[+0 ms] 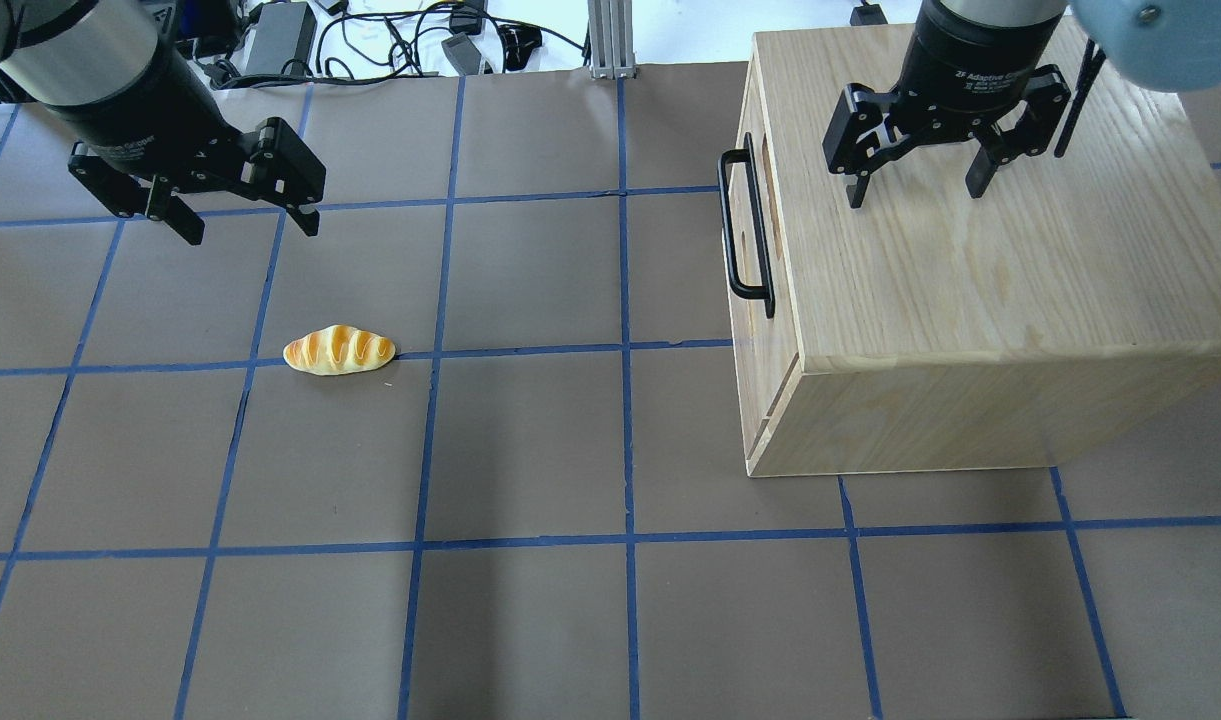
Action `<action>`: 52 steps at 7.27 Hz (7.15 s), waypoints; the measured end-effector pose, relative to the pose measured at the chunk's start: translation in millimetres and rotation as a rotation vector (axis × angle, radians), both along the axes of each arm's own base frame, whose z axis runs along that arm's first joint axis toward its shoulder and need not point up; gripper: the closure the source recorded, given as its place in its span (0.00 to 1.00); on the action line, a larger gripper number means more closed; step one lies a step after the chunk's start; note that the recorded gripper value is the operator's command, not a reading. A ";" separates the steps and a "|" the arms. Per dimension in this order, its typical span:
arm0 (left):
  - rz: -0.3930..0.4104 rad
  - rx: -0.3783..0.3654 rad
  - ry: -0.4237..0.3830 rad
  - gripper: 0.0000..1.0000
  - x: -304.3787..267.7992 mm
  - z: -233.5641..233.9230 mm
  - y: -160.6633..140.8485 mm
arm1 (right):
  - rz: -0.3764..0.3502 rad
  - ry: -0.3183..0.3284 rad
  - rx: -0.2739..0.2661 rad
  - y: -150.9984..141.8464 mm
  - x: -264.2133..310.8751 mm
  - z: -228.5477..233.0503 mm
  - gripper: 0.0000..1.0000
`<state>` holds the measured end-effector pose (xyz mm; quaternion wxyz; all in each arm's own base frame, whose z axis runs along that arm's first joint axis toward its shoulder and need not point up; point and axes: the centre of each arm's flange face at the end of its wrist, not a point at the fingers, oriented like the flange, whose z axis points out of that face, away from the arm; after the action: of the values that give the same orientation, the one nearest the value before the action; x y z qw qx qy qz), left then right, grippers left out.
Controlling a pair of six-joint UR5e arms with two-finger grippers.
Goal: Open upper drawer
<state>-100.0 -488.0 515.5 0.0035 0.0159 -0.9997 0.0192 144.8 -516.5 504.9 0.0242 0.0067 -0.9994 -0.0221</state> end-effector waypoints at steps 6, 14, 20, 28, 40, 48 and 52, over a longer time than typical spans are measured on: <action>-0.002 -0.010 0.001 0.00 0.1 -0.2 -4.1 | 0.001 0.000 0.001 0.0 0.0 -0.3 0.00; 0.087 -0.099 0.099 0.00 -63.4 -7.2 -19.4 | 0.000 0.000 0.000 0.0 0.0 -0.2 0.00; 0.238 -0.153 0.295 0.00 -198.6 -68.7 -52.5 | 0.000 0.000 0.000 0.0 0.0 0.0 0.00; 0.382 -0.097 0.376 0.00 -278.2 -120.1 -47.8 | 0.000 0.000 0.000 0.0 0.0 0.0 0.00; 0.240 -0.091 0.344 0.00 -296.0 -136.7 -41.7 | 0.001 0.000 0.000 0.0 0.0 0.0 0.00; -0.055 -0.139 0.300 0.00 -286.8 -137.8 -41.2 | 0.001 0.000 0.001 0.1 0.0 -0.3 0.00; -0.028 -0.130 0.290 0.00 -255.9 -144.2 -54.6 | 0.000 0.000 0.001 0.1 0.0 -0.4 0.00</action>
<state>-356.0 -542.7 371.3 0.1493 0.0045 -0.9854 0.0815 144.8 -516.4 504.6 0.0242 0.0070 -0.9994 -0.0225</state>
